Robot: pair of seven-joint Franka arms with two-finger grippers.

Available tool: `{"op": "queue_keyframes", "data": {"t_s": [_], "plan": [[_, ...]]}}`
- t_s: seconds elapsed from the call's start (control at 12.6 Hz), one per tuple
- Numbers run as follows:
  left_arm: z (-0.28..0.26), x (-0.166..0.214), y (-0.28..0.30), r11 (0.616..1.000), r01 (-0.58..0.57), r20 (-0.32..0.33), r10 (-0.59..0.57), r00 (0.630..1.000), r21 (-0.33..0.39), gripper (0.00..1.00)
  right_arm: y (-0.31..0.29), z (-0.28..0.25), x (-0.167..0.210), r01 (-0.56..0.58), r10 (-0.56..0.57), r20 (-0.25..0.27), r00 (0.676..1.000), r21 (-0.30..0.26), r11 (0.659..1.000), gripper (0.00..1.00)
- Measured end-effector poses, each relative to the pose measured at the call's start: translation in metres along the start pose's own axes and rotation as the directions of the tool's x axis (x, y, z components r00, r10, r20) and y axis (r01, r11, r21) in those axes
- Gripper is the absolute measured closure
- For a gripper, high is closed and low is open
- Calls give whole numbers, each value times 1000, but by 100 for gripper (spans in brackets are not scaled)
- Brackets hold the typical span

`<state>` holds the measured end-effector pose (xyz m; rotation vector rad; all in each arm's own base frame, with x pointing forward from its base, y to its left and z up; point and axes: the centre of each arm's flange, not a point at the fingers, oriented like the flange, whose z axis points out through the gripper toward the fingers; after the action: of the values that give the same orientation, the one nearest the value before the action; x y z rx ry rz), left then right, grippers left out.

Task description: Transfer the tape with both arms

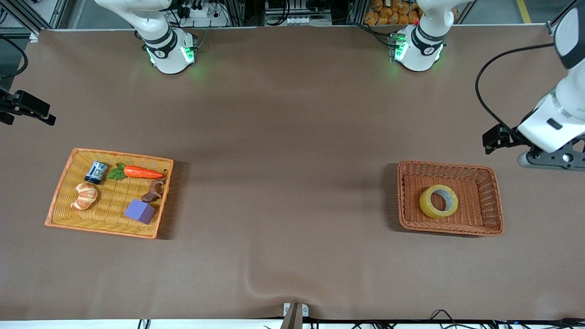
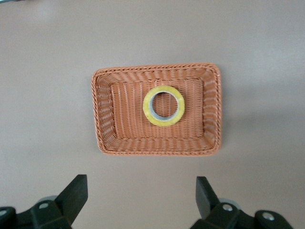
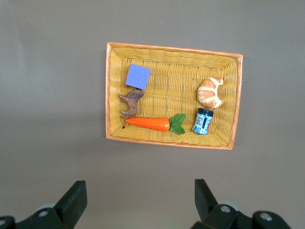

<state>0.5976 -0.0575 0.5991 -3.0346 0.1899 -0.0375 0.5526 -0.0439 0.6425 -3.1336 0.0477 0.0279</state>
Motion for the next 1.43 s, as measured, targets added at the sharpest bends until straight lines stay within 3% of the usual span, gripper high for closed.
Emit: {"op": "queue_keyframes", "data": {"t_s": [0.4,0.95,1.43], "plan": [[-19,-17,-10,998,59,15,-58,998,-37,0,-5,0,1,8,-8,-5,1000,1,1000,0],[-19,-23,-13,997,67,27,-66,997,-42,0,-4,0,1,8,-8,-3,1000,1,1000,0],[-34,-39,-12,993,77,48,-73,996,-86,0,-4,0,1,8,-8,-3,1000,1,1000,0]]}}
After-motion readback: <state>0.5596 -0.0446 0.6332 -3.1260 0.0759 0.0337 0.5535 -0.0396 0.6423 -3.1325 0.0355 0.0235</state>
